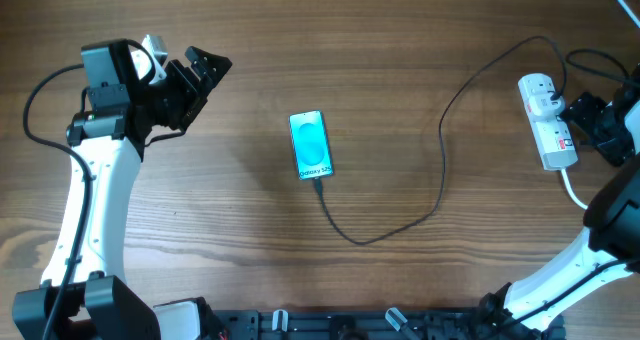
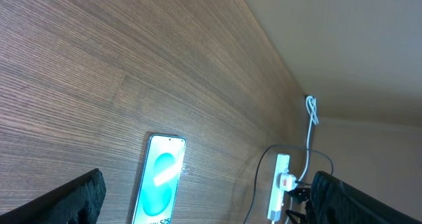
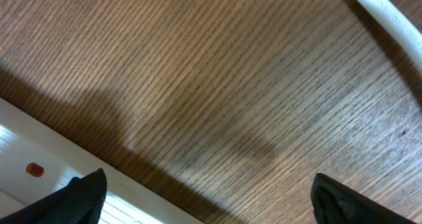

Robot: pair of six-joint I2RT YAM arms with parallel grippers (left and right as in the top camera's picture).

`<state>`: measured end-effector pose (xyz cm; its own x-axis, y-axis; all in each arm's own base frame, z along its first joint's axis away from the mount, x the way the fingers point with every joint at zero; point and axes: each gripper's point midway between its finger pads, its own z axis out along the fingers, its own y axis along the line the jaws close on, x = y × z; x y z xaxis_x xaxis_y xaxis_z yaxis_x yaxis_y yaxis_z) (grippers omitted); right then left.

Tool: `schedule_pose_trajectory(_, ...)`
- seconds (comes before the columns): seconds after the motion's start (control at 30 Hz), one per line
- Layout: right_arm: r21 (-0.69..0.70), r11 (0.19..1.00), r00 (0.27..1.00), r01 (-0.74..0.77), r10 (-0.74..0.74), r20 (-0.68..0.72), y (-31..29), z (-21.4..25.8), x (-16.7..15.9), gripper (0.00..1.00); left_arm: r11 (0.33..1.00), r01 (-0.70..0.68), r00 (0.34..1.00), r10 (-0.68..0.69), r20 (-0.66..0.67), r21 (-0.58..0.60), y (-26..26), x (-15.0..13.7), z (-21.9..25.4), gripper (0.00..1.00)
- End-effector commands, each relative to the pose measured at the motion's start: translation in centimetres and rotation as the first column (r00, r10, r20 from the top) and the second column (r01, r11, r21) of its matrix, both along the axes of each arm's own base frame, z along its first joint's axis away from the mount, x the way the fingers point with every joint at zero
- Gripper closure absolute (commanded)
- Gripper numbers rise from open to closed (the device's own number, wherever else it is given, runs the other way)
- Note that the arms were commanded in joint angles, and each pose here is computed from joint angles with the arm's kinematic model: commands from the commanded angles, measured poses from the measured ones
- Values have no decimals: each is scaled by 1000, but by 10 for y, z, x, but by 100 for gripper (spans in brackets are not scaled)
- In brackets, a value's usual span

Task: Plug charger to phone and switch on socket
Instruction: 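Press the power strip switch beside the inserted plug with the right gripper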

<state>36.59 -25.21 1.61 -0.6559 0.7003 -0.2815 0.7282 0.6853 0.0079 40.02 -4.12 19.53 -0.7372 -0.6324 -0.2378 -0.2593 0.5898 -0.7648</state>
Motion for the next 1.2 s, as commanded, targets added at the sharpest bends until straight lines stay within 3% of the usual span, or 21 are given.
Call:
schedule_pose_trajectory(0.0, 62, 994, 996, -86, 87, -20, 20, -15, -5, 0, 1000, 6, 1000, -7, 31, 23, 2, 0, 7, 0)
schedule_pose_trajectory(0.5, 146, 981, 991, -130, 131, 2, 37, -17, -4, 0, 1000, 6, 1000, -7, 30, 23, 2, 0, 6, 0)
schedule_pose_trajectory(1.17, 125, 979, 983, -161, 147, 111, 33, -10, 20, 0, 1000, 6, 1000, -7, 30, 23, 2, 0, 6, 0)
